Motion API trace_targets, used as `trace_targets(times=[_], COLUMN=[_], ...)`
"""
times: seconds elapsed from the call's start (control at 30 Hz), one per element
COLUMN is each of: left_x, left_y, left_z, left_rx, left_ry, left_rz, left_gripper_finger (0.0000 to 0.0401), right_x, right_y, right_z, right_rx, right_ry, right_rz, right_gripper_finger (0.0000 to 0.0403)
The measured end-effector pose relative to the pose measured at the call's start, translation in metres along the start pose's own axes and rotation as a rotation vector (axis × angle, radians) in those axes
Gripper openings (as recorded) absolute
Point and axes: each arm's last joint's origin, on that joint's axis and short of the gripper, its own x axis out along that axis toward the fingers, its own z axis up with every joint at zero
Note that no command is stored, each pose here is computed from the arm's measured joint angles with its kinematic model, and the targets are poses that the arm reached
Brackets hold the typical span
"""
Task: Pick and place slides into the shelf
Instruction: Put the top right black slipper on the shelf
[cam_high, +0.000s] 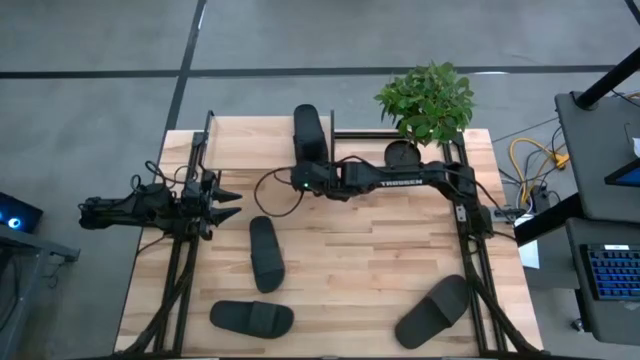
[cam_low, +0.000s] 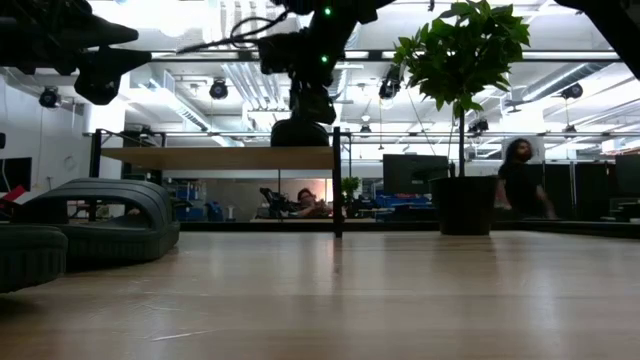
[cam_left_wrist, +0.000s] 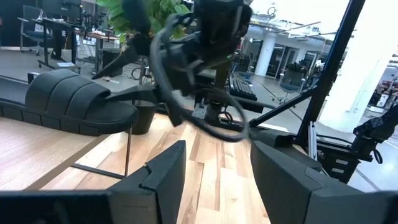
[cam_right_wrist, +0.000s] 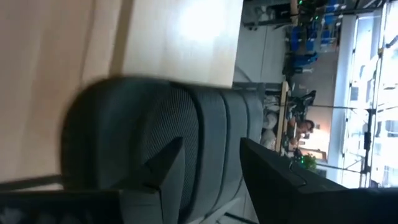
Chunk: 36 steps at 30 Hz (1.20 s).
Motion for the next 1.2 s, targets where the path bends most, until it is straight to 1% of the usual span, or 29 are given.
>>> trace_targets(times=[0.07,0.17,0.33,0.4,0.5,0.67,0.7,0.77,0.93,1.07,1.2], left_x=[0.000,0.000,0.000,0.000,0.000,0.000,0.000,0.000,0.000,0.000,0.000], left_y=[0.000,0.000,0.000,0.000,0.000,0.000,0.000,0.000,0.000,0.000,0.000], left_z=[0.000,0.000,0.000,0.000,0.000,0.000,0.000,0.000,0.000,0.000,0.000], left_rx=[0.000,-0.001,-0.002,-0.002,-0.002,-0.003,-0.003,-0.003,-0.003,-0.002,-0.003], left_ry=[0.000,0.000,0.000,0.000,0.000,0.000,0.000,0.000,0.001,0.002,0.003], left_rz=[0.000,0.000,0.000,0.000,0.000,0.000,0.000,0.000,0.000,0.001,0.001], left_gripper_finger=[0.0167,0.0167,0.0167,0.0167,0.0167,0.0167,0.0167,0.0167,0.0167,0.0167,0.0167], right_x=[0.005,0.010,0.012,0.012,0.012,0.012,0.012,0.011,0.005,-0.002,-0.008], right_y=[-0.001,-0.002,-0.001,-0.001,-0.001,-0.001,-0.001,-0.001,0.001,0.005,0.008], right_z=[-0.004,-0.009,-0.010,-0.010,-0.010,-0.011,-0.011,-0.011,-0.009,-0.005,-0.001], right_rx=[0.020,0.011,0.036,0.050,0.065,0.097,0.100,0.102,0.120,0.134,0.154], right_ry=[0.017,0.042,0.048,0.048,0.050,0.052,0.054,0.071,0.153,0.168,0.159], right_rz=[0.004,0.017,0.019,0.019,0.017,0.015,0.012,-0.010,-0.115,-0.156,-0.168], right_gripper_finger=[0.0146,0.0146,0.0145,0.0139,0.0110,0.0030,0.0020,0.0015,0.0011,0.0010,0.0010])
